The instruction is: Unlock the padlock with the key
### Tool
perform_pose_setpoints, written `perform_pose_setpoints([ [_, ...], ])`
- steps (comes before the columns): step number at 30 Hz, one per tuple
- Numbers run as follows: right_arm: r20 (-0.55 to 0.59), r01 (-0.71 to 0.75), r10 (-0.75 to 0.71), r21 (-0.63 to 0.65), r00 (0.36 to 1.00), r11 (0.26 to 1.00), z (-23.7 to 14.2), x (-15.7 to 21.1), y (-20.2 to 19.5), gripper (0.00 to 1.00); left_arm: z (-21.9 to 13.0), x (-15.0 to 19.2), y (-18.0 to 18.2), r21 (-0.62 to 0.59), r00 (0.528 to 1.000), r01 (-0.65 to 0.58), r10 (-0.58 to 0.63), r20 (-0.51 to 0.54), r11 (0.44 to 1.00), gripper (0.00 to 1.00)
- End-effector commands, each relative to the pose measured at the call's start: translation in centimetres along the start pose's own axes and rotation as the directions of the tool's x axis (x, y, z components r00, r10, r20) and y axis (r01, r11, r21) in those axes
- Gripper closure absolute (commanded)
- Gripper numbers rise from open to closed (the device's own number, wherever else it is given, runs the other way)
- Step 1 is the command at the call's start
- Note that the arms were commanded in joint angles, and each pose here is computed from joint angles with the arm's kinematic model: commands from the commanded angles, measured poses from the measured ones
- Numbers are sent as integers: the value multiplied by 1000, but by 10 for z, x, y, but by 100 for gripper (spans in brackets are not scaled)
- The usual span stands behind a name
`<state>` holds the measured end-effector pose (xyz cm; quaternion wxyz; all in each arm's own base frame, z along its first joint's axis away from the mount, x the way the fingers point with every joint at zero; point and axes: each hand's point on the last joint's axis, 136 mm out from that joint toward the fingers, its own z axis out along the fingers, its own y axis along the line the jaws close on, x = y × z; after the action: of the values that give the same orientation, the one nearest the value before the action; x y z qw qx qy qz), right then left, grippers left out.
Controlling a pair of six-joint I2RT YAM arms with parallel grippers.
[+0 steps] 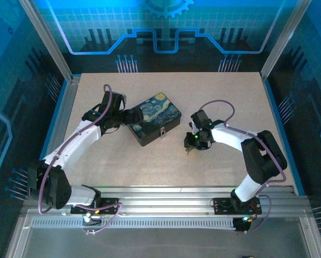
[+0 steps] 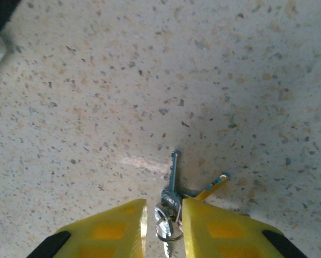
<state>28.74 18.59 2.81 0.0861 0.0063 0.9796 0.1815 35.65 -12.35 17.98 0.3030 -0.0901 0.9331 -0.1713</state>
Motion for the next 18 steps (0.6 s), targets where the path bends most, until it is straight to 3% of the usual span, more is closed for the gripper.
perform_pose_setpoints([
  [1,-29,-17,17,6,999,1000,8,9,-3,76,-7,-4,-5,0,1000,9,-9,-1,1000,1],
  [12,-55,-24,26,32,998,999,22,20,-12,83,-7,-5,-6,-14,1000,-6,5,-15,1000,1],
  [18,-48,-18,19,32,999,999,21,20,-12,89,-2,9,-16,-41,993,-77,73,-91,996,1],
])
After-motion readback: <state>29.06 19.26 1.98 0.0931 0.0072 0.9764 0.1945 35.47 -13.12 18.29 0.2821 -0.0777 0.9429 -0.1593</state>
